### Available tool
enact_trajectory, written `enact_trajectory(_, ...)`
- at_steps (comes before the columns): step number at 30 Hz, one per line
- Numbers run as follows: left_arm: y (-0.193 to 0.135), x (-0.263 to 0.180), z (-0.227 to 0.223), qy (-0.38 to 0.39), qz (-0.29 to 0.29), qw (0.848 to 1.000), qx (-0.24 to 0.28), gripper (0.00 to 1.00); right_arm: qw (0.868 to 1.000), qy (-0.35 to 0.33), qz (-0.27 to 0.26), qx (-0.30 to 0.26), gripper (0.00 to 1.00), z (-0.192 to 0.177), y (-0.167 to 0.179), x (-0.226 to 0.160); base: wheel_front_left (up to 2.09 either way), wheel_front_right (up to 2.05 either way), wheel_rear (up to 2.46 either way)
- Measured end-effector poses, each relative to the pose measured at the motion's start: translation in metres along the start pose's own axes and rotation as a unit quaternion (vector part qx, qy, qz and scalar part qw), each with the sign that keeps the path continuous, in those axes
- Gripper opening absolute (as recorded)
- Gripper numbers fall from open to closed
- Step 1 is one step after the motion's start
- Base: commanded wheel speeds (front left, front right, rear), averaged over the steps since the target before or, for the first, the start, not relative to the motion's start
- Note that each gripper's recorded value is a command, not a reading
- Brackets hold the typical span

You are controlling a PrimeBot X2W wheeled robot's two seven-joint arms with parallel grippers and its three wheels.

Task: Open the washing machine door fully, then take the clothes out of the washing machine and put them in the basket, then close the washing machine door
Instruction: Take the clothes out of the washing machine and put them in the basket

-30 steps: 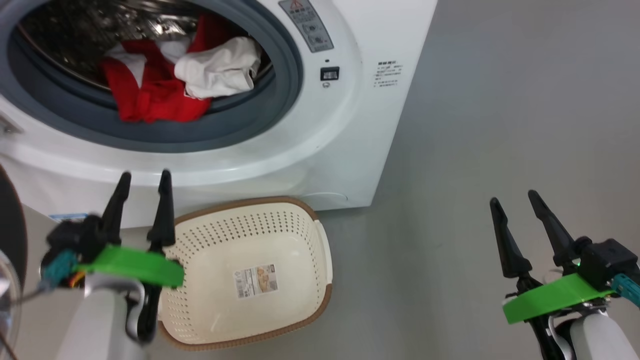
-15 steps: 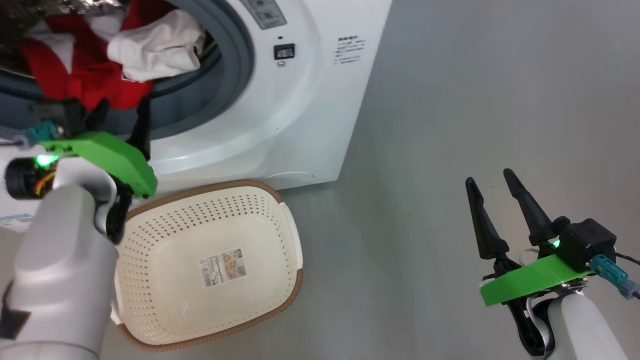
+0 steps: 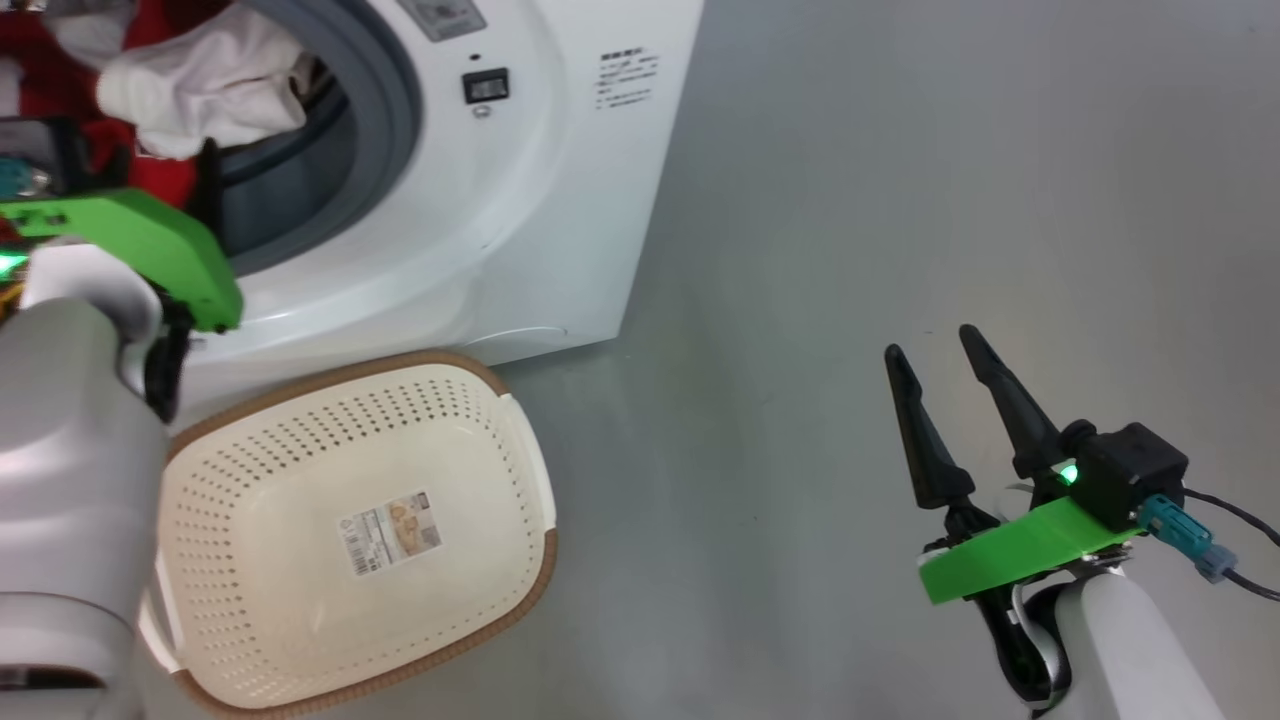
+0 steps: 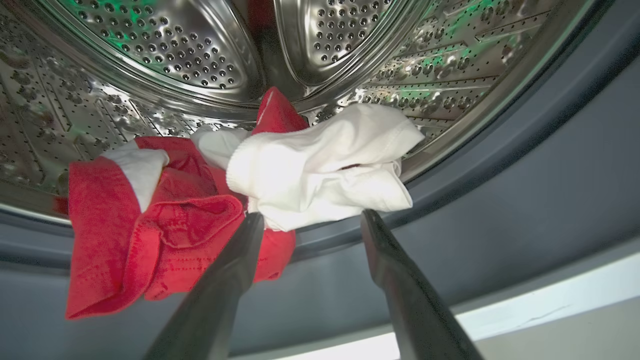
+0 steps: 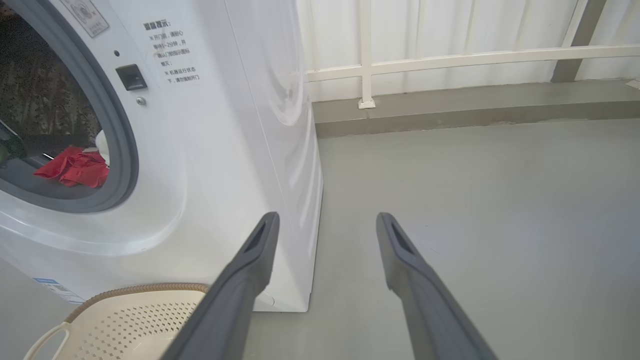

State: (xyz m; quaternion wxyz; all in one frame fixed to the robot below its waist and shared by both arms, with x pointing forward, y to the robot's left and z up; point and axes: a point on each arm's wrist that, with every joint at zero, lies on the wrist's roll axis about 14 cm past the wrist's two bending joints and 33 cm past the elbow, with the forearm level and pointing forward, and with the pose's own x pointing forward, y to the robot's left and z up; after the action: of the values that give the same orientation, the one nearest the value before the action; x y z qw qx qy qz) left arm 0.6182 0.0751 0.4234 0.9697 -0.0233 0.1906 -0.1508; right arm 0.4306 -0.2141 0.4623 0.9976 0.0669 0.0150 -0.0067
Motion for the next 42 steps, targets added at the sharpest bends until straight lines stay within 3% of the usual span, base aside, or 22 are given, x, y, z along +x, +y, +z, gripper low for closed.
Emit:
enact_trajectory(13,0.014,0.031,0.006,0.002,0.018,1.0,0.02,1.0,1.0,0.016,-0.018,0.002,1.0,-0.01,-0.008,-0.006,0.0,0.0,0.0)
enact_trajectory(24,0.016,0.055,-0.019,0.037,0.017,0.999,0.03,1.0,0.999,0.027,-0.038,-0.01,1.0,-0.015,-0.022,-0.008,0.0,0.0,0.0)
enact_trajectory(25,0.017,0.057,-0.021,0.039,0.019,0.999,0.031,0.93,0.999,0.028,-0.039,-0.011,1.0,-0.015,-0.023,-0.009,0.0,0.0,0.0)
enact_trajectory(27,0.017,0.058,-0.022,0.04,0.019,0.998,0.032,0.4,0.999,0.029,-0.042,-0.011,1.0,-0.016,-0.025,-0.009,0.0,0.0,0.0)
enact_trajectory(29,0.018,0.058,-0.022,0.041,0.02,0.998,0.033,0.0,0.999,0.028,-0.042,-0.011,1.0,-0.015,-0.024,-0.01,0.0,0.0,0.0)
enact_trajectory(42,0.009,0.04,0.008,-0.025,0.02,0.999,-0.032,0.0,1.0,0.012,-0.025,-0.005,1.0,-0.005,-0.014,-0.006,0.0,0.0,0.0)
